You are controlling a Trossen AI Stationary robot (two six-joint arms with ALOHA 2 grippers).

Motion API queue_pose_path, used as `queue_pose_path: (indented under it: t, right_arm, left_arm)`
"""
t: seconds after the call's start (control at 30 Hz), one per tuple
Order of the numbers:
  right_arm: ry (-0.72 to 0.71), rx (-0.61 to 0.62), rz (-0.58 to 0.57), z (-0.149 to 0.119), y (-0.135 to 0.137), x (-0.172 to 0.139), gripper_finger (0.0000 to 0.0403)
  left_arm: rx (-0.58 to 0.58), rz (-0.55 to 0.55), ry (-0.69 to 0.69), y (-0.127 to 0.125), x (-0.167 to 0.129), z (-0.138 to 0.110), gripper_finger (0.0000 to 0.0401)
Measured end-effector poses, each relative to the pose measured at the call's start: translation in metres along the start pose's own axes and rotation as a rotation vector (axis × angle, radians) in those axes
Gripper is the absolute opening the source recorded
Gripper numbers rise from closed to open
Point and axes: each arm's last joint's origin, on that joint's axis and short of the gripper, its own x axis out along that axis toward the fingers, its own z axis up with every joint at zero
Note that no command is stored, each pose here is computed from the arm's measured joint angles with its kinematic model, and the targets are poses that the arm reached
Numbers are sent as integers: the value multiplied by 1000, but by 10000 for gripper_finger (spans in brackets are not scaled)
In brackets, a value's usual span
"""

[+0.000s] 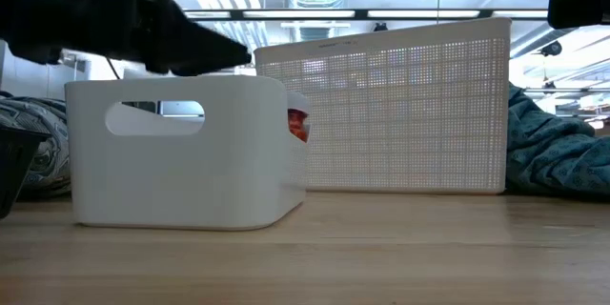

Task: Pick & Place Medicine items
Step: Put the gray patient gown into the big white bin

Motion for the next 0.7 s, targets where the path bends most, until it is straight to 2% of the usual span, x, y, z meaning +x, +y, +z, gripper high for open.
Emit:
queue_pose_path:
  t: [0.33,0.6,0.7]
  right_arm:
    - [0,1,0,0,0,0,206]
    - [1,1,0,0,0,0,206]
    - [0,0,0,0,0,0,206]
  left_arm:
    - [9,-35,-136,1,-16,30,198]
    - [193,-132,-169,-21,-31,49,198]
    - [218,-159,-154,-31,-33,56,198]
